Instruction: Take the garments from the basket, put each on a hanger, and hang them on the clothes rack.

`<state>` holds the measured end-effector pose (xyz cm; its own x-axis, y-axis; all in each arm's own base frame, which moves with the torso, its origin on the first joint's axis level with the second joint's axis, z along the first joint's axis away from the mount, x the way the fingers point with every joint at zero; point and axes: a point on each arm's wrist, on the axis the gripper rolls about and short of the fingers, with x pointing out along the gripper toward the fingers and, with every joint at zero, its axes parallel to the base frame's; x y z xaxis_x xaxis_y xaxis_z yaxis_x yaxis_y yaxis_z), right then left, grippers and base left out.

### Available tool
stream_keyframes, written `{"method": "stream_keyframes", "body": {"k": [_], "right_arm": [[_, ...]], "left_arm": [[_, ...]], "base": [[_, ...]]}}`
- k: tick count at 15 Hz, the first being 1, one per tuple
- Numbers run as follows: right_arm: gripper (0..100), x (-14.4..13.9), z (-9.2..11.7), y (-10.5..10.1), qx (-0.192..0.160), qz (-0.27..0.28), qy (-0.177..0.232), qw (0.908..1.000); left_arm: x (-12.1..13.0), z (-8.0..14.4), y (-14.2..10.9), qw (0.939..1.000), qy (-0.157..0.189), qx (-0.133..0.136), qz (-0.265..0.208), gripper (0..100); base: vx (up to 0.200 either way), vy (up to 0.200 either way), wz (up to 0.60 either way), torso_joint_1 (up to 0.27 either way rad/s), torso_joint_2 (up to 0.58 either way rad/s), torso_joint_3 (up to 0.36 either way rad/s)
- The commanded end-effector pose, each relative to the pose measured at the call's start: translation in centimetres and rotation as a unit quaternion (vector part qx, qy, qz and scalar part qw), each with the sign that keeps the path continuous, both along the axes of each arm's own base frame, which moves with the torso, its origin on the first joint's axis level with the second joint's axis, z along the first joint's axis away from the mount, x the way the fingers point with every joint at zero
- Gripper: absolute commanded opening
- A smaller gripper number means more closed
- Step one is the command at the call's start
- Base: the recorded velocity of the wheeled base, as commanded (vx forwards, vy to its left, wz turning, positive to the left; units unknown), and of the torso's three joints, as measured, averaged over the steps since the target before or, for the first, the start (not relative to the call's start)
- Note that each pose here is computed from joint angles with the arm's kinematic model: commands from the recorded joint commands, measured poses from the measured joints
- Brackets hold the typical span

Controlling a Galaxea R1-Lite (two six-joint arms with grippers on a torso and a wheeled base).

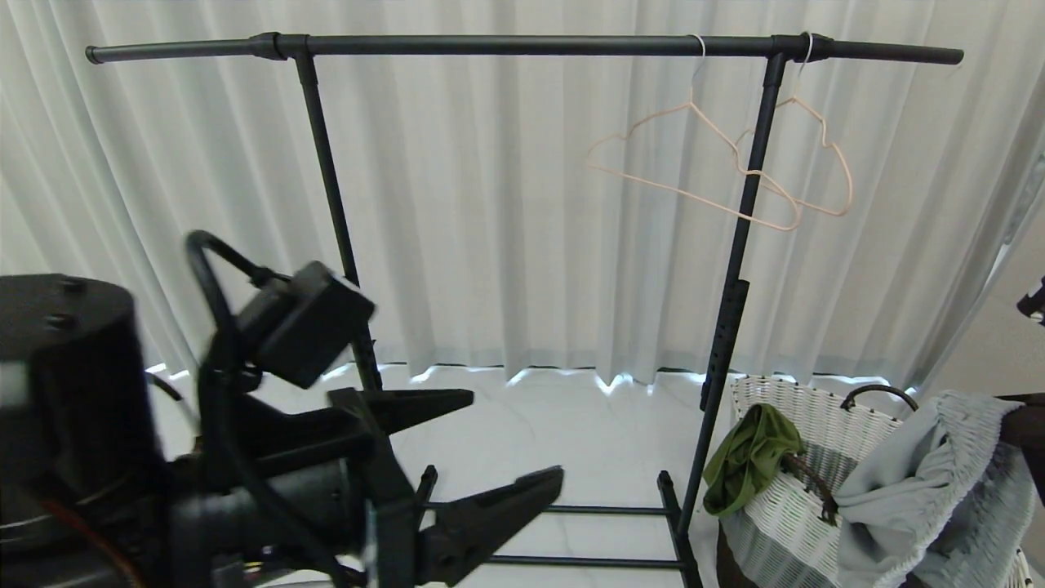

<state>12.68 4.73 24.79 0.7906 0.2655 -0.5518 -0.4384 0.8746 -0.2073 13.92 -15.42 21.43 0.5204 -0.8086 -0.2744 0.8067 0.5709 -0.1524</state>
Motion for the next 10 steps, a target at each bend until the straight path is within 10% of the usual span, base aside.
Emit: {"method": "stream_keyframes", "body": {"k": [1,10], "right_arm": [[0,-0.3,0.1,-0.1,0.003,0.001,-0.003,1.0],[0,-1.4,0.4,0.7,0.026,0.032,-0.008,0.9991]], "left_arm": [[1.4,-4.6,-6.6,0.9961,0.043,0.046,-0.062,100],[0.1,-13.4,-24.1,0.9875,0.155,0.007,-0.03,100]], "base": [[0.0,0.0,0.0,0.0,0.0,0.0],[0.0,0.0,0.0,0.0,0.0,0.0]]}}
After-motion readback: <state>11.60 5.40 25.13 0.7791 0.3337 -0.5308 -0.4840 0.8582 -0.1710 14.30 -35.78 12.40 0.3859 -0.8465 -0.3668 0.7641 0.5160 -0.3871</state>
